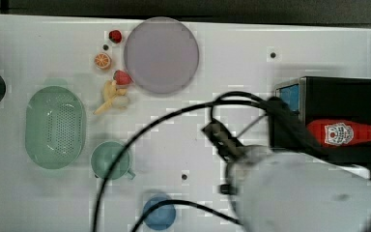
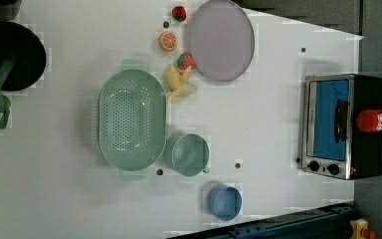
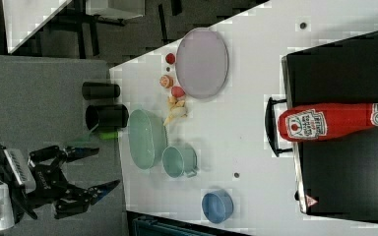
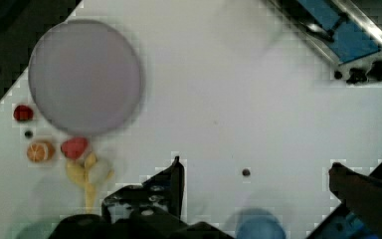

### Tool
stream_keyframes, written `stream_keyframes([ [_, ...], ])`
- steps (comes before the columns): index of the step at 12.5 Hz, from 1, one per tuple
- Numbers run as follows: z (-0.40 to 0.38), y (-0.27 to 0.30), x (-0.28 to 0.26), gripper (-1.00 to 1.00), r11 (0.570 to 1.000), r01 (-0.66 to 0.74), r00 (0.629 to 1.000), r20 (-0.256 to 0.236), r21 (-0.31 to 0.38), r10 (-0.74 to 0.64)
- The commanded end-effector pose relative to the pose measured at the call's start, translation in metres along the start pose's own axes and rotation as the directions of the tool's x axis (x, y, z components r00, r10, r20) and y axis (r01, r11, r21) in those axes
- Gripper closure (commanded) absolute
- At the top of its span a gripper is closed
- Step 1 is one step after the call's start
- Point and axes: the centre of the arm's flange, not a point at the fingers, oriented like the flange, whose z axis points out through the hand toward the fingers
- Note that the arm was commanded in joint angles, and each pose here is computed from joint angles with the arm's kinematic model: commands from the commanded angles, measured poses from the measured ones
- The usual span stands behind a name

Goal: Pick Ketchup from oven and place it on table.

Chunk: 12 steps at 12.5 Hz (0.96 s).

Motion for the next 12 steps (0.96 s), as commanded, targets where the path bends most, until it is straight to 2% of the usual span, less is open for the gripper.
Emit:
stream_keyframes([
  [1,0.042,0.037,0.058,-1.00,0.987,-0.163,0.986,0.022,-0.004,0.163],
  [5,0.074,0.091,0.128,-1.00,0.949,-0.312,0.950,-0.016,0.030,0.313],
  [7,0.095,0.116,0.155,-1.00,0.926,-0.376,0.926,-0.027,0.021,0.376],
  [12,0.155,0.158,0.215,-1.00,0.874,-0.485,0.870,-0.107,-0.008,0.482],
])
